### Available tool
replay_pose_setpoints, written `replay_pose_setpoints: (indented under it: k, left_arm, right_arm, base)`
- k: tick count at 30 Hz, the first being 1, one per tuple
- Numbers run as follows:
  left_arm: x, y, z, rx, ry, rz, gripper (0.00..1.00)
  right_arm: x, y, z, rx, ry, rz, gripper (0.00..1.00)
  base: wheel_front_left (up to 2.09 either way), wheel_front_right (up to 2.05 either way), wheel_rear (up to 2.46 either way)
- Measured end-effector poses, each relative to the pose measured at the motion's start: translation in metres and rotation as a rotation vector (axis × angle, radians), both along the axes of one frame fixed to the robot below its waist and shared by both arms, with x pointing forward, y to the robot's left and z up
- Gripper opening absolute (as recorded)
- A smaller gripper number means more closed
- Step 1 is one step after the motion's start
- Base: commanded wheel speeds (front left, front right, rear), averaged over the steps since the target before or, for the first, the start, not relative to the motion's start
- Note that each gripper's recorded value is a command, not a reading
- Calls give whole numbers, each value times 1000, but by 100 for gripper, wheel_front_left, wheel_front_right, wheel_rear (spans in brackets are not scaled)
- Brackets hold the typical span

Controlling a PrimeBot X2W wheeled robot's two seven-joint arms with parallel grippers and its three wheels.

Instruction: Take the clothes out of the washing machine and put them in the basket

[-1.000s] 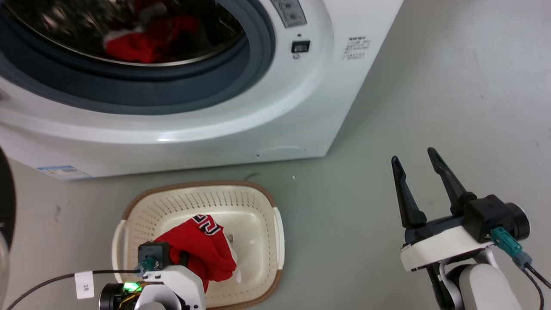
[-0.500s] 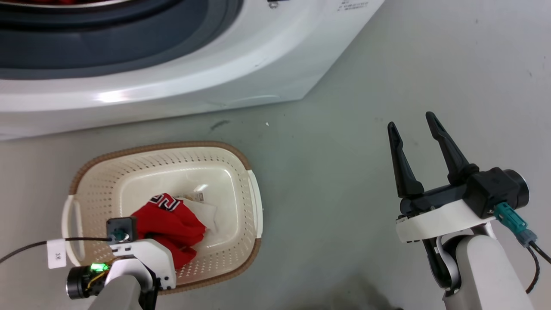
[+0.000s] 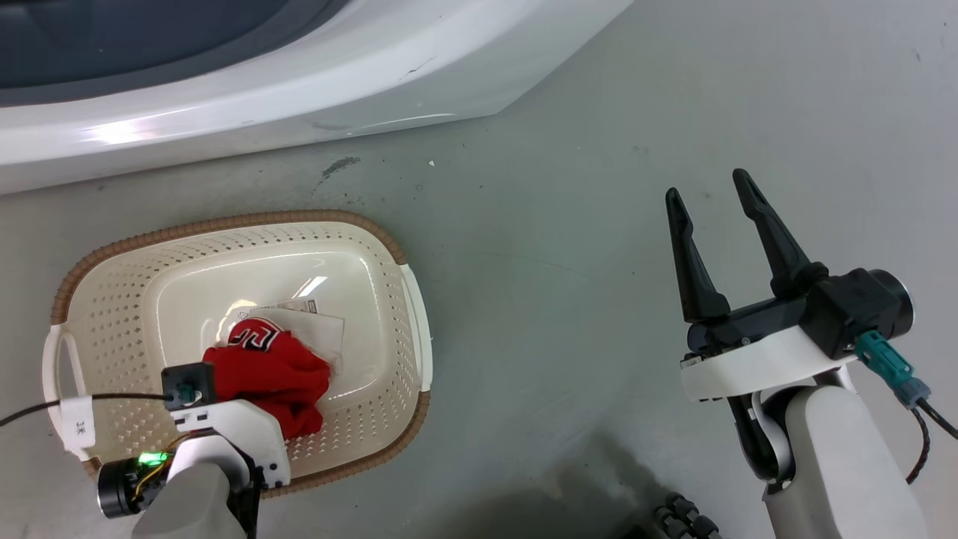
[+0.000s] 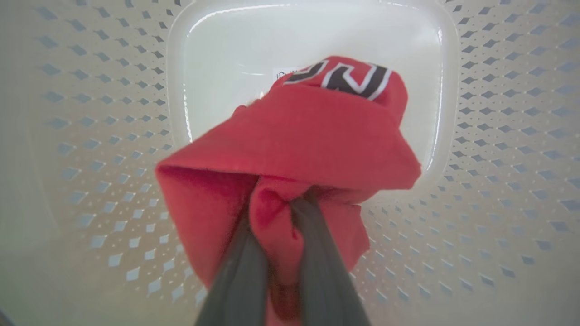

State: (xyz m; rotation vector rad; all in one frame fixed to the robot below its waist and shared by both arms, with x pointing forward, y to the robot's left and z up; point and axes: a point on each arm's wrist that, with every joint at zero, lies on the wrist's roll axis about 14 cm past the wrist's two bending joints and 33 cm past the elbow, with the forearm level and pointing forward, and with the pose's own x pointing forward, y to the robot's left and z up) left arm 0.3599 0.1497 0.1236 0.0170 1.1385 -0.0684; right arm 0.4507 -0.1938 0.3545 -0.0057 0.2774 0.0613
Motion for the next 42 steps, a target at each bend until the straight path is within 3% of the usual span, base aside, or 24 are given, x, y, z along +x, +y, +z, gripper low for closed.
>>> replay_pose_setpoints:
  k: [5, 6, 7, 16, 21, 35, 42]
  left_arm:
    - [0, 0, 5, 2, 9, 10, 2]
    - [0, -1, 7, -1, 9, 19, 35]
    - [0, -1, 10, 1, 6, 23, 100]
    - [3, -3, 60, -23, -107, 60, 100]
    - [47, -14, 132, -70, -377, 60, 100]
    - [94, -1, 294, -51, -926, 55, 100]
    - [104, -2, 347, -37, -1096, 29, 100]
  right_arm:
    - [3, -1, 3, 2, -8, -3, 100]
    - [3, -1, 5, 0, -14, -3, 100]
    - [3, -1, 8, 1, -20, -4, 100]
    - [-6, 2, 52, -27, -114, 10, 100]
    - [-23, 7, 91, -23, -193, 16, 100]
    - [-51, 22, 142, 4, -296, 41, 100]
    - [-58, 22, 152, 10, -316, 40, 100]
  base:
    - [0, 0, 0]
    - [0, 0, 0]
    - [0, 0, 0]
    - [0, 0, 0]
    - [0, 0, 0]
    - [0, 0, 0]
    - [0, 0, 0]
